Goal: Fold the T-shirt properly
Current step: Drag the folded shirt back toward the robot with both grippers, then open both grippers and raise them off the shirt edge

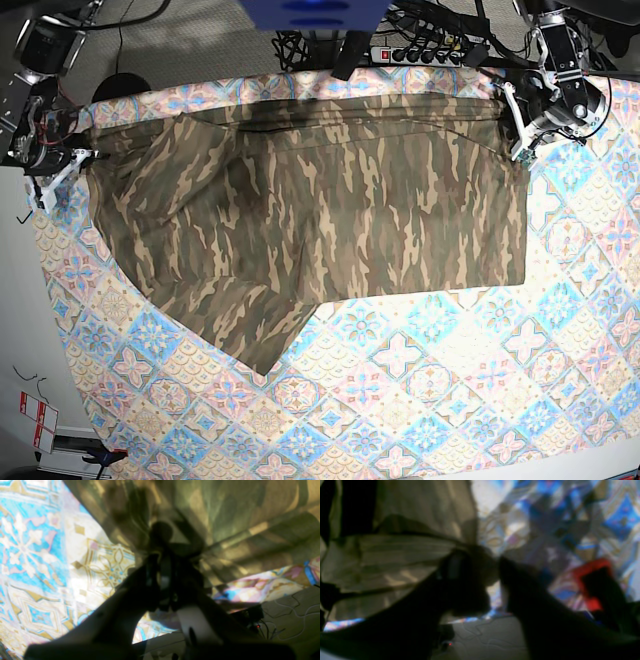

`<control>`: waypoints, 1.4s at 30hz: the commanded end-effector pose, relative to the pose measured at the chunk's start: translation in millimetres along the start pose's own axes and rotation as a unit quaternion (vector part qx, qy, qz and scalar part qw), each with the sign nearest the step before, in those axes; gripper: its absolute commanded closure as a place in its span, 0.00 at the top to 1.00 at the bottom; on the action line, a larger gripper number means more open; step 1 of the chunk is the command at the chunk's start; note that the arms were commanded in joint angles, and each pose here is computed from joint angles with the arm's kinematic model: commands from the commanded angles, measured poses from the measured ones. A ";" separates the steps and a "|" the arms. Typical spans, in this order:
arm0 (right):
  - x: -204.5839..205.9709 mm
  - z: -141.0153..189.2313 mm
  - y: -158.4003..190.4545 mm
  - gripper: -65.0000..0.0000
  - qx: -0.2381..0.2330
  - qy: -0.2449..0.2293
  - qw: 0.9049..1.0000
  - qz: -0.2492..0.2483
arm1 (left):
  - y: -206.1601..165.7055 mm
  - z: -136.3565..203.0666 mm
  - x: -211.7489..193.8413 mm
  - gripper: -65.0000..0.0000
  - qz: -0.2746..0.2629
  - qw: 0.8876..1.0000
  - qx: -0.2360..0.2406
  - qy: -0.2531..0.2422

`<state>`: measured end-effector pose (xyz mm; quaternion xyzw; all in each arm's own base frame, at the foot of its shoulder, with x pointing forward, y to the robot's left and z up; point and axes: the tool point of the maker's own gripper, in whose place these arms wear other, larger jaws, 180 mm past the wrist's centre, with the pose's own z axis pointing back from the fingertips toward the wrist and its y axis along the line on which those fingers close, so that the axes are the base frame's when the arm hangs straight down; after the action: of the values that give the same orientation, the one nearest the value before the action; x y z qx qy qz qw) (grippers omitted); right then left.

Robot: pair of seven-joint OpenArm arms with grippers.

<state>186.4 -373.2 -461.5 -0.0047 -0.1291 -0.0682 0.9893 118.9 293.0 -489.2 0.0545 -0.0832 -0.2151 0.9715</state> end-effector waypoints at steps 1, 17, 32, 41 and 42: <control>15.8 13.6 -22.1 0.42 -0.036 -0.019 0.999 0.006 | 16.2 -4.9 -46.4 0.03 -0.016 0.992 0.051 0.114; 18.0 13.7 -21.5 0.64 -0.036 -0.021 0.999 0.006 | 14.1 -2.2 -61.0 0.54 -0.014 0.990 0.050 0.130; 20.5 13.3 -19.9 0.63 -0.035 -0.024 0.999 0.010 | 31.2 78.5 -25.3 0.76 -0.041 0.986 0.150 0.055; 37.1 19.3 -16.4 0.63 -0.036 -0.044 0.998 0.018 | 45.4 80.1 -17.1 0.76 -0.029 0.983 0.165 0.070; 37.1 19.3 -16.4 0.63 -0.036 -0.044 0.998 0.018 | 45.6 79.9 -17.1 0.76 -0.028 0.983 0.165 0.071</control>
<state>206.9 -382.0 -446.2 -0.0316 -0.1552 -0.0569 0.9857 100.5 330.5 -414.7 0.2191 -0.0360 -0.2213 0.9496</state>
